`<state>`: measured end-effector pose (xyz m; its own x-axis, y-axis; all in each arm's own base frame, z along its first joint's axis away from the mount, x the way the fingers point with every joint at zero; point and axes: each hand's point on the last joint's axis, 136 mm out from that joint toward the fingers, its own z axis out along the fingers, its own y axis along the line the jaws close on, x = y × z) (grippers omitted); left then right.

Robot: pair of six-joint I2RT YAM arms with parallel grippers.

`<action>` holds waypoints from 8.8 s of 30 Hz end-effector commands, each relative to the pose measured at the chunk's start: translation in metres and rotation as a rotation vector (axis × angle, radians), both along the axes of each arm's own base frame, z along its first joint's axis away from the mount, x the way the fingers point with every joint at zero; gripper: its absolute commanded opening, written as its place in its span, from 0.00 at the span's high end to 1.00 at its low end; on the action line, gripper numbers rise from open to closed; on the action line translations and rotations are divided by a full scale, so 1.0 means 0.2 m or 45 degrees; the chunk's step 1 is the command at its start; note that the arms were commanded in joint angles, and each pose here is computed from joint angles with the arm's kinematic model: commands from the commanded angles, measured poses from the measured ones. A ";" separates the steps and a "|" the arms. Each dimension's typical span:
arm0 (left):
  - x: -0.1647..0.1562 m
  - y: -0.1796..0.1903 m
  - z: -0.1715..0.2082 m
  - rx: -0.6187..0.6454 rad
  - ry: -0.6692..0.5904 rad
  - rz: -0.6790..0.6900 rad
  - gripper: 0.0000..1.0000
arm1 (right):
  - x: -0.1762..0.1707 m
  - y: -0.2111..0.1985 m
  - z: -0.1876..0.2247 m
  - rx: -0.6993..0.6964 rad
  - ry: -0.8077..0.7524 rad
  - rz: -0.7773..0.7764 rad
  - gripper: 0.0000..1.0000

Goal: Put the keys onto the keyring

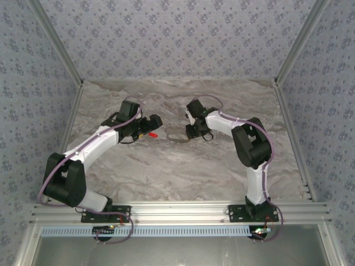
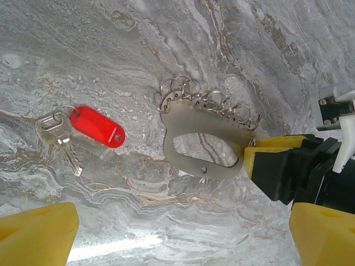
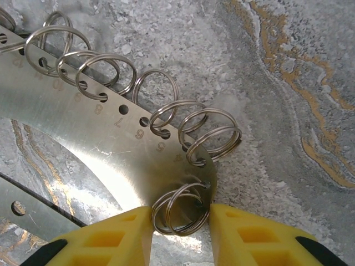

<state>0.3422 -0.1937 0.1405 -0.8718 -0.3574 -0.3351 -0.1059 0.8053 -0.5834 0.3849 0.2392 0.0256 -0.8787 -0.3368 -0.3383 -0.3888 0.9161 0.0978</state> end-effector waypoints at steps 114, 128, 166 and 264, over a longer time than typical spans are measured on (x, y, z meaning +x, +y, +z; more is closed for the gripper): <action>-0.05 0.01 0.03 -0.013 -0.036 -0.012 0.02 | -0.29 0.04 0.07 0.023 0.068 -0.071 0.63; -0.06 0.01 0.03 -0.013 -0.036 -0.016 0.02 | -0.25 0.04 0.04 -0.054 0.035 -0.079 0.65; -0.01 0.03 0.18 -0.018 -0.066 0.015 0.02 | -0.19 0.13 0.57 0.313 0.029 0.033 1.00; -0.01 -0.66 1.59 -0.942 -0.698 -0.564 0.89 | -0.08 0.19 2.02 1.863 -0.209 0.248 1.00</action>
